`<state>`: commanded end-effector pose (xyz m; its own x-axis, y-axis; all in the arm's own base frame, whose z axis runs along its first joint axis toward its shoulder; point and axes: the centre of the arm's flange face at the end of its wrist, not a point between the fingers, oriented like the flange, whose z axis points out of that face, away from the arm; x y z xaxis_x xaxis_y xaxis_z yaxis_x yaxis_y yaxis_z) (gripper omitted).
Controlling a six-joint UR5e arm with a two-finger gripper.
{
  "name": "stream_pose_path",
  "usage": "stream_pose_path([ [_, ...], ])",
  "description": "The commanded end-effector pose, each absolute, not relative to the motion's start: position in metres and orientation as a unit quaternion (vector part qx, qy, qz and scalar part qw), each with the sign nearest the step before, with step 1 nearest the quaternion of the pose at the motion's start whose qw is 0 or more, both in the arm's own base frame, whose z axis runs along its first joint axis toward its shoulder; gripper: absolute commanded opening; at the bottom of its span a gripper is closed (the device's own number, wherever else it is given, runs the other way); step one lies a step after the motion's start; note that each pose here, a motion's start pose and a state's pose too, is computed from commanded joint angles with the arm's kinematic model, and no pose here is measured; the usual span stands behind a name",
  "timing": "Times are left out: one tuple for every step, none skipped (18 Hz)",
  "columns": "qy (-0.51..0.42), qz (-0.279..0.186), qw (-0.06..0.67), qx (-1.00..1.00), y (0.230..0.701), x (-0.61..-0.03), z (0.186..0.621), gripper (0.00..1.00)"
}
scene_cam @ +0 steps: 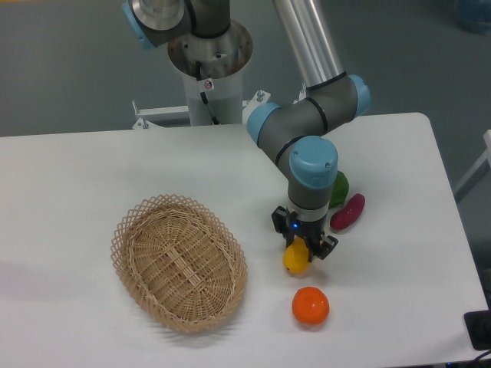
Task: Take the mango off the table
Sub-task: 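Lower the gripper around the yellow mango and close the fingers, then lift the grasped yellow mango up off the table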
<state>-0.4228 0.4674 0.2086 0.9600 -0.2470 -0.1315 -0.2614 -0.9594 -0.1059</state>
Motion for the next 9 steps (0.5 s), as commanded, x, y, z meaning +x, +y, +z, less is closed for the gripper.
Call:
stream_pose_path([
  [0.128, 0.060, 0.063, -0.988, 0.468, -0.423, 0.210, 0.47],
  [0.127, 0.061, 0.063, -0.988, 0.468, -0.423, 0.212, 0.46],
  [0.129, 0.062, 0.064, -0.988, 0.468, -0.423, 0.214, 0.46],
  [0.130, 0.064, 0.065, -0.987, 0.468, -0.423, 0.216, 0.46],
  [0.129, 0.068, 0.068, -0.987, 0.467, -0.424, 0.223, 0.46],
  [0.127, 0.073, 0.073, -0.987, 0.468, -0.424, 0.231, 0.46],
  [0.126, 0.080, 0.078, -0.986, 0.467, -0.424, 0.241, 0.46],
  [0.125, 0.088, 0.088, -0.984, 0.466, -0.423, 0.255, 0.46],
  [0.125, 0.091, 0.101, -0.983, 0.465, -0.421, 0.267, 0.46],
])
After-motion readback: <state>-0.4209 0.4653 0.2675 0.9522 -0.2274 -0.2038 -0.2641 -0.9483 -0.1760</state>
